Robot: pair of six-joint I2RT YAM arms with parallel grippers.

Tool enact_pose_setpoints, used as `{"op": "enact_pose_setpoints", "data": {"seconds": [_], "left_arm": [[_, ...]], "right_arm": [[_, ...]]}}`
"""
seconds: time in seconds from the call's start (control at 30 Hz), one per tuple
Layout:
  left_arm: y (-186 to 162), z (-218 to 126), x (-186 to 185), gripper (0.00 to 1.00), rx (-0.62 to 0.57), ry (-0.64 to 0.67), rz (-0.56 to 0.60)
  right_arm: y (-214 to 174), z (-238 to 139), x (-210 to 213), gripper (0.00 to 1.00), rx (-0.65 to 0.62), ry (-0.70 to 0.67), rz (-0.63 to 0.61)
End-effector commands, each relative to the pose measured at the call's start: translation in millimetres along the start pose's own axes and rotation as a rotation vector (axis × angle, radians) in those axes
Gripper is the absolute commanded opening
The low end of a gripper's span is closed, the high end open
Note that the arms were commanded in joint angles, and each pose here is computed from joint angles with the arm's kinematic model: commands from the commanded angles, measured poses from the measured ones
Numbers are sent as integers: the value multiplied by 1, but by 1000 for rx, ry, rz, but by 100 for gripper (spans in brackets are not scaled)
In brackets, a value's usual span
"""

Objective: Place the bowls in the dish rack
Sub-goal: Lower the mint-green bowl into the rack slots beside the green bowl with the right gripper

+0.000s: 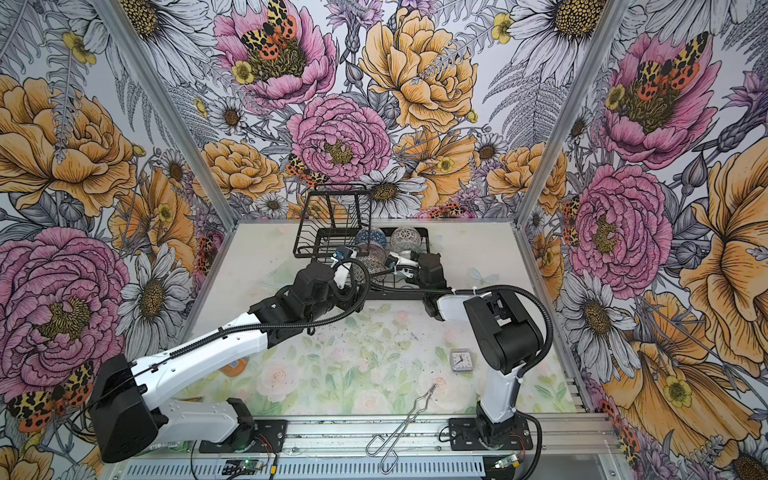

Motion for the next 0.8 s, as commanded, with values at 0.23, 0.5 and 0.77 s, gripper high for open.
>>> {"op": "enact_pose_setpoints", "data": {"seconds": [0.23,0.5,0.77], "left_arm": [[2,-6,4,99,-22,-8,-32],[0,-8,5,99,-14,-4,-31],[-1,-9,6,99,-13,1,-31]], "right_arm": [[7,17,-4,0,-6,-90,-125],[5,16,4,0,25,-10,-118],[1,16,5,0,69,47,-96]]}}
Point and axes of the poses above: each gripper's point midway between its finger pads, its own z axis out along the fingers, its own x axis along the line the jaws close on, y = z × x, the point moved 9 cm from there along -z, back along the fingers, and after that the axes turned 12 degrees about z, right-handed, at the moved point
